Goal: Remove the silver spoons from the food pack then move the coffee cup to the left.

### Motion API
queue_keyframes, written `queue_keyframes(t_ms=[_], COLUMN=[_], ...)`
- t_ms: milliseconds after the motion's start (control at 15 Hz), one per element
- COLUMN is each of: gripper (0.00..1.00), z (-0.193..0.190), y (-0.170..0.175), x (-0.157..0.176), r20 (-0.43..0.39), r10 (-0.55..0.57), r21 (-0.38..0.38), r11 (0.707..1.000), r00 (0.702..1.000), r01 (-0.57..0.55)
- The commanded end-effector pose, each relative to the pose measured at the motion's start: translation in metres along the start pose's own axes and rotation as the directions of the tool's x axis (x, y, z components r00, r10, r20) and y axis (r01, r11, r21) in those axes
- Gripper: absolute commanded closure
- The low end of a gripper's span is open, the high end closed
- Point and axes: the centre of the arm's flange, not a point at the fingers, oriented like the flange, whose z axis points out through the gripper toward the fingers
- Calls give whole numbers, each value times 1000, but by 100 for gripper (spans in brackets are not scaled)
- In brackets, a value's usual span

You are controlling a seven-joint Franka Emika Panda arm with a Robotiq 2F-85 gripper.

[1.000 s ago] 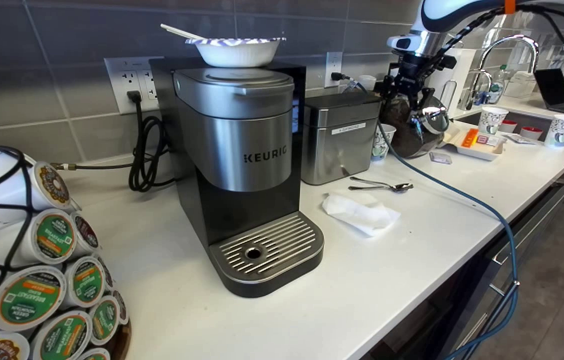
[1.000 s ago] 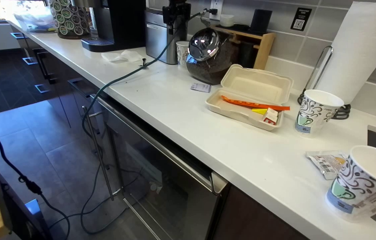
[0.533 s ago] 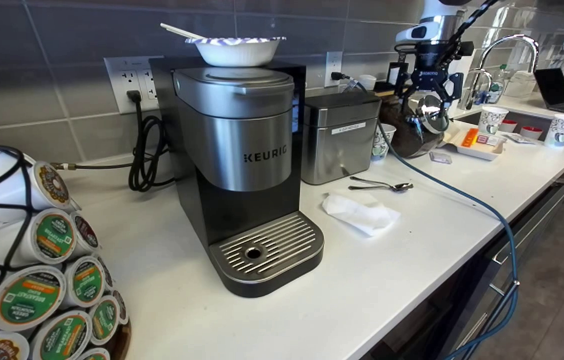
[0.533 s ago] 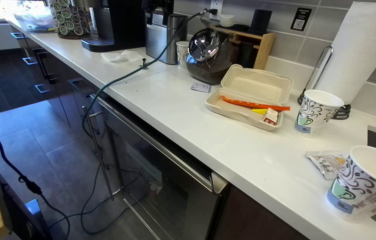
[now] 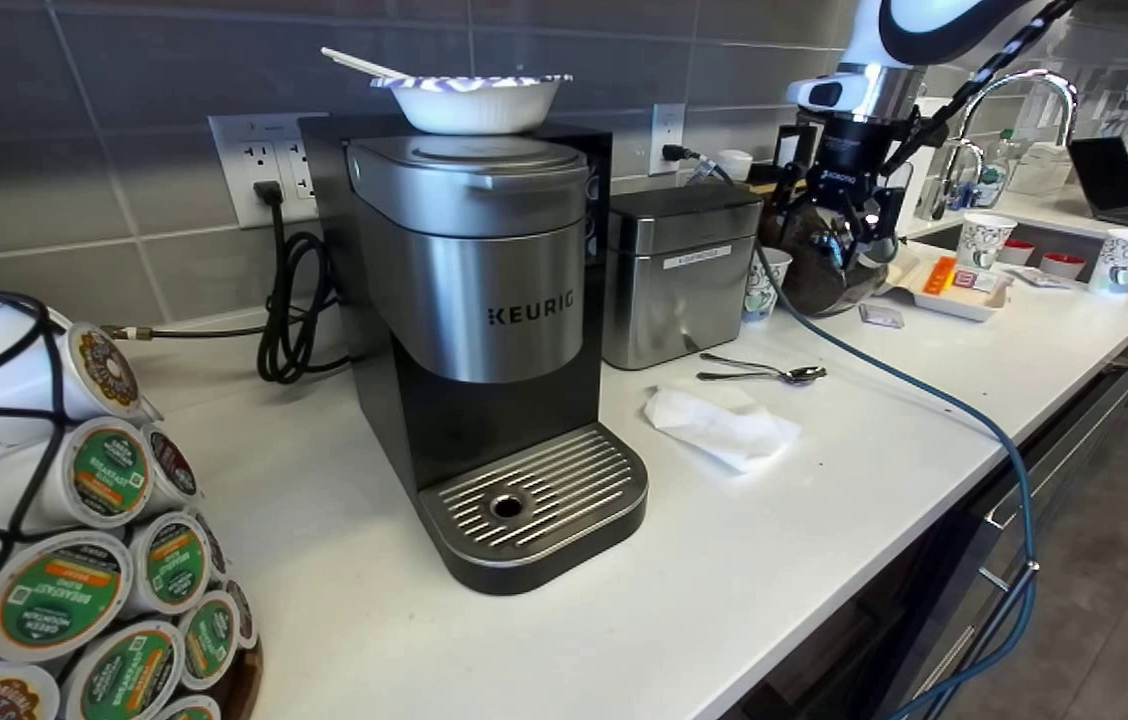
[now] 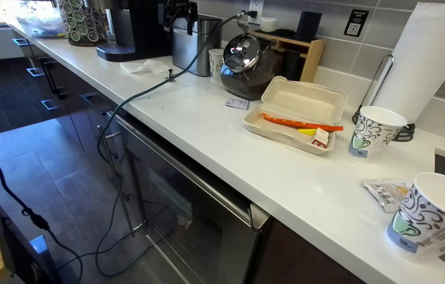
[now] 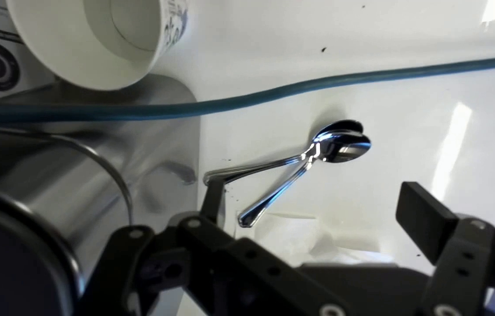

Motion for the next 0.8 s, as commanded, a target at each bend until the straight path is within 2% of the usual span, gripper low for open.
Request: queue_keyframes(t_ms=[0,267,400,600,667,733], gripper=[0,0,0,0,0,0], z=[11,13,13,10,9,9], y=[-75,-105,-123,-152,-88,-95], x=[26,40,44,48,39,40], r20=[-32,-79,-89,-127,-127,-131], r10=[172,363,446,534,478,484], r21=[-98,-159,-208,-319,-261,-270], r11=[980,915,866,776,829,822], r00=[985,928,891,836,869,865], r01=[-174,-372,-454,-544,-494,-501])
